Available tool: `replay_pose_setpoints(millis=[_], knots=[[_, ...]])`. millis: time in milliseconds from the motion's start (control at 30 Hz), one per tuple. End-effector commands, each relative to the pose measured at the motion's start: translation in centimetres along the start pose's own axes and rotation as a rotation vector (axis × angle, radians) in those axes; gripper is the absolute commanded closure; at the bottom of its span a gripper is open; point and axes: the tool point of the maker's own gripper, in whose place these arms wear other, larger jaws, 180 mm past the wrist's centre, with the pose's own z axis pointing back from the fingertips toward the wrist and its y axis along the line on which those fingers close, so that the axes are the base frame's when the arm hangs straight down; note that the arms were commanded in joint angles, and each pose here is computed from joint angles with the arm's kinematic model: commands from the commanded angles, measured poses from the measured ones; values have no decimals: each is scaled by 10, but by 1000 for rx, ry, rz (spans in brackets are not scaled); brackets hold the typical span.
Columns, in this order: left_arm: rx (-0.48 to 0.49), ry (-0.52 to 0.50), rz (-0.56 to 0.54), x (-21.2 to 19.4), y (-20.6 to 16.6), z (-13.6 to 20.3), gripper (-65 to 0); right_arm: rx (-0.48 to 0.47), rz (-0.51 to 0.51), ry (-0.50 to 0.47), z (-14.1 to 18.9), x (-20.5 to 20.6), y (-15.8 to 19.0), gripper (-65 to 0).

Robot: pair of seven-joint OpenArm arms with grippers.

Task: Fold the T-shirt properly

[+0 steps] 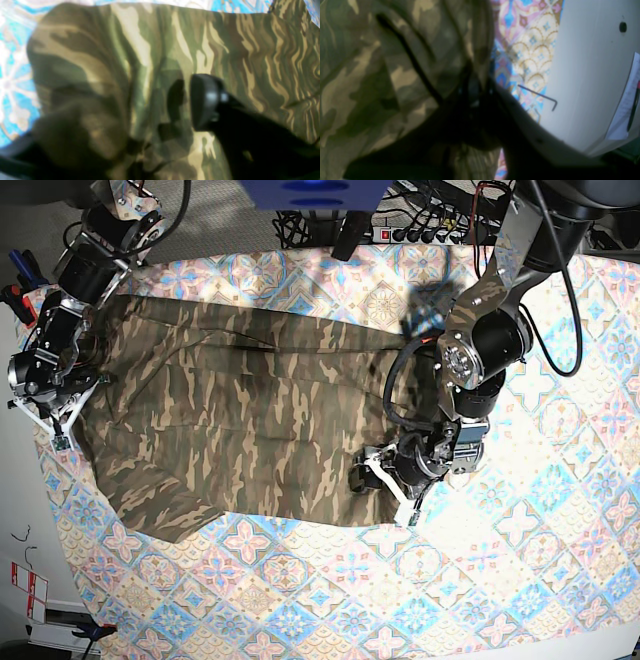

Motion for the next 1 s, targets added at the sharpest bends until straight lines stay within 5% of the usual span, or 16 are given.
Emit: replay_pose_setpoints(millis=[0, 133, 433, 967], knots=[[6, -16, -15, 14, 4, 2, -289, -40, 6, -21, 6, 6, -16, -15], [25, -20, -21, 17, 14, 7, -61, -39, 7, -20, 6, 4, -16, -15], [-35, -47, -10, 25, 21, 21, -44, -39, 7, -21, 6, 4, -16, -15], [38, 45, 14, 12, 62, 45, -32, -28, 3, -12, 4, 2, -12, -15]])
